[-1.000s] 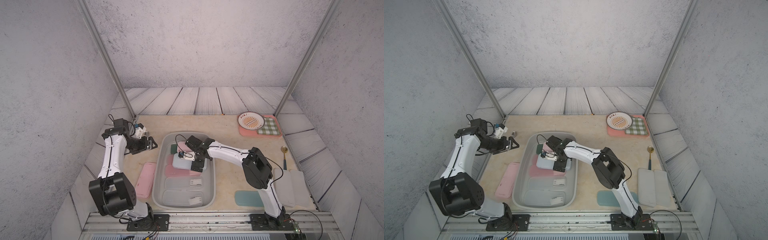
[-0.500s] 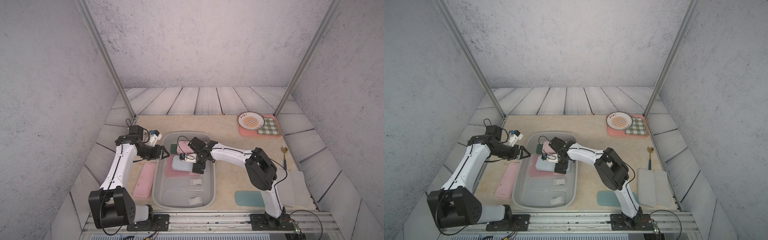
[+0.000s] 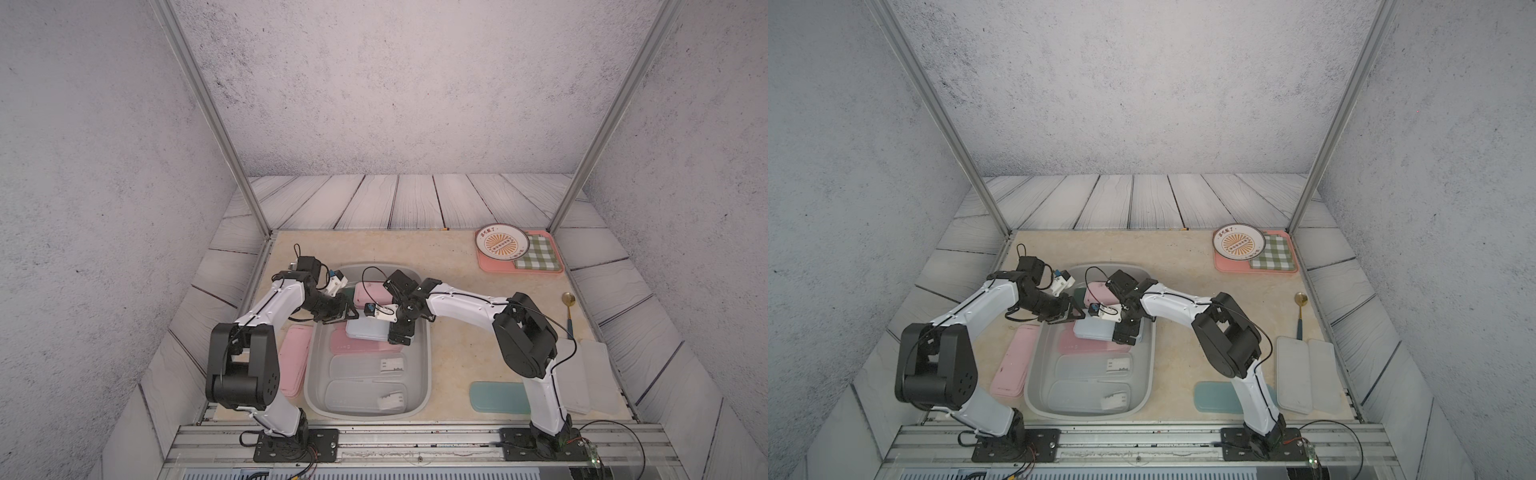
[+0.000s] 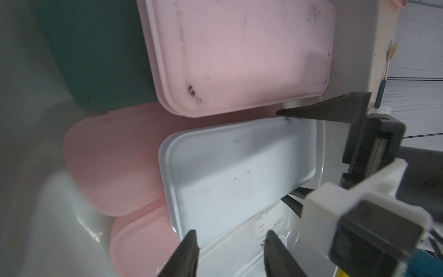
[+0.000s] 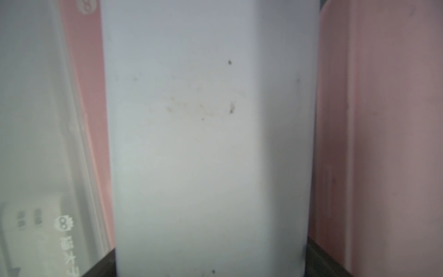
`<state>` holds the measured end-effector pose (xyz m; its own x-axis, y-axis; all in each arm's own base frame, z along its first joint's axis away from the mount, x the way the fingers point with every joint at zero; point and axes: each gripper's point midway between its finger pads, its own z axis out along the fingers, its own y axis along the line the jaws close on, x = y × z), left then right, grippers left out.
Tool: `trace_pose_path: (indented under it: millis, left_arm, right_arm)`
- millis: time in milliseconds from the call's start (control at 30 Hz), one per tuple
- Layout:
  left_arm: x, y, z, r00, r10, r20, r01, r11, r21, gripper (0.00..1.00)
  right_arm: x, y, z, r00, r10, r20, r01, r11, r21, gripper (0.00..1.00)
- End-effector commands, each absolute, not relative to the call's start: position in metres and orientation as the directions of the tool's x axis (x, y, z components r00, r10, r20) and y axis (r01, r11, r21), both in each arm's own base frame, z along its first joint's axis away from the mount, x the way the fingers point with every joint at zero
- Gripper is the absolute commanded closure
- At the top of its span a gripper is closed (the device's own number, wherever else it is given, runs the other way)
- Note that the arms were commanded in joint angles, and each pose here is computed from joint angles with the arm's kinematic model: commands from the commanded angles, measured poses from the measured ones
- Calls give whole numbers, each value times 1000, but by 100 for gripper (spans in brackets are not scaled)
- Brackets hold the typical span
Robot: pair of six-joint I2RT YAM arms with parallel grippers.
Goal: Put the pencil case into the storage box
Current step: Place the pencil case at the storage box.
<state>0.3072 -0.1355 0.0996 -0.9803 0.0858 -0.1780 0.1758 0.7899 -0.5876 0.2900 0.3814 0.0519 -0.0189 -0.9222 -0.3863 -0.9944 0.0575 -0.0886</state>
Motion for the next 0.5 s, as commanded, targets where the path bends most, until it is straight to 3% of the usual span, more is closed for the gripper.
trace_pose_path:
  millis: [0, 467]
  left_arm:
    - [322, -149, 107, -976, 85, -203, 195, 764, -615, 55]
    - [306, -162, 60, -994, 89, -63, 109, 764, -635, 58]
  right_arm:
    - [288, 382, 79, 4, -899, -439, -993, 46, -104, 1]
    - [293, 387, 81, 15, -878, -478, -988, 60, -141, 1]
